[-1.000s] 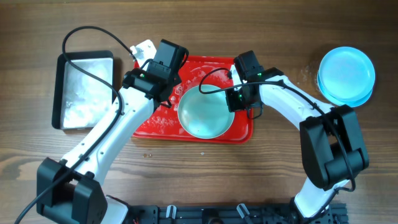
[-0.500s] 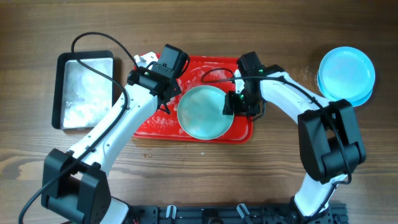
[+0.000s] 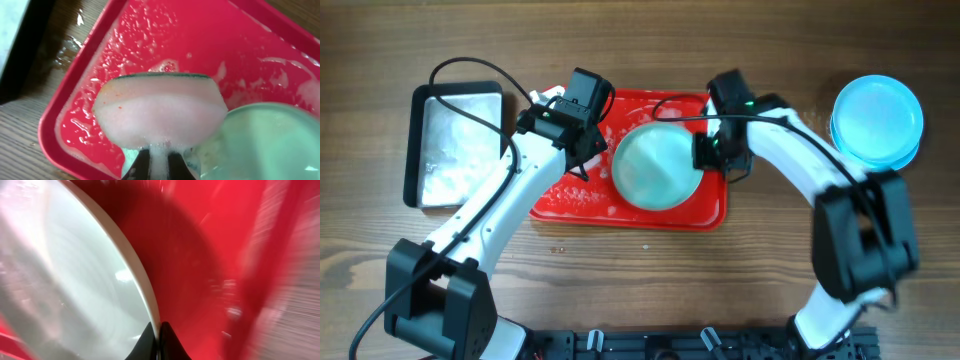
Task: Clean dirty plates on tray and stack at the side
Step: 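Lift the plate upright with the right gripper above the tray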
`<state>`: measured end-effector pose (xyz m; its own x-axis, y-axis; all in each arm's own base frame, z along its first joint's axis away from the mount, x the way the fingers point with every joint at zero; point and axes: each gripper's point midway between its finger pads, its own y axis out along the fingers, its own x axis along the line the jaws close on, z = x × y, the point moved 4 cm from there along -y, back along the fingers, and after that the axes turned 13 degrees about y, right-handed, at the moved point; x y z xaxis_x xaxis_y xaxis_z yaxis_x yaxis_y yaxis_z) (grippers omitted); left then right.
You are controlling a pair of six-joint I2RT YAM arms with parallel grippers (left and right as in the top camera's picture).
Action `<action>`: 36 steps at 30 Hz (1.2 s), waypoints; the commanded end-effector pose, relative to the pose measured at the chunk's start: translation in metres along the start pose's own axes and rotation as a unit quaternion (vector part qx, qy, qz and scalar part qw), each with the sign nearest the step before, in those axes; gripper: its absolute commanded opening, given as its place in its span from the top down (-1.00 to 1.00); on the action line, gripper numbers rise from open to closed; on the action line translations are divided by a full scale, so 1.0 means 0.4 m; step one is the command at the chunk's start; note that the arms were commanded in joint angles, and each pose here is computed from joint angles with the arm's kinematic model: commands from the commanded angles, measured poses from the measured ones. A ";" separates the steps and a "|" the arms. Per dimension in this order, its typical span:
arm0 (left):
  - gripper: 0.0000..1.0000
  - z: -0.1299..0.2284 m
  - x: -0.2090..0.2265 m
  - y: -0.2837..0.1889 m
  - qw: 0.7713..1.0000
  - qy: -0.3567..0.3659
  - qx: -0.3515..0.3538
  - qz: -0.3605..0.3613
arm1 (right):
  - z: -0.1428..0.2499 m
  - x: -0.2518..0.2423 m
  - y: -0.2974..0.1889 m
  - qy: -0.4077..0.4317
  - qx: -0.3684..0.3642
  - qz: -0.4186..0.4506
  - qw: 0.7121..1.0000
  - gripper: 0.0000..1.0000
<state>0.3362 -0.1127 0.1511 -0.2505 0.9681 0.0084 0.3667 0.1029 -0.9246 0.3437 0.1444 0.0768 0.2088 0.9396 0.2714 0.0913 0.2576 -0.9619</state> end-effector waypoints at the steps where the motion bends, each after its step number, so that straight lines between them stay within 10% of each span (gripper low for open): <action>1: 0.92 0.013 0.002 0.019 1.000 0.005 0.027 0.015 | -0.088 -0.011 -0.224 -0.005 -0.191 0.057 0.980 0.92; 20: 0.92 -0.022 -0.008 0.028 0.985 0.015 0.071 0.155 | 0.005 0.137 -0.505 -0.129 -0.534 0.408 0.729 0.91; 36: 0.85 -0.022 -0.008 0.028 0.985 0.015 0.071 0.155 | 0.008 0.128 -0.463 -0.123 -0.531 0.392 0.741 0.91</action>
<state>0.3505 -0.1115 0.1510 -0.1351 0.9531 -0.2707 0.3137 -0.2180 -0.9242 0.3338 0.1476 0.2688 0.3938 0.7722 -0.4987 0.7889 -0.5624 -0.2478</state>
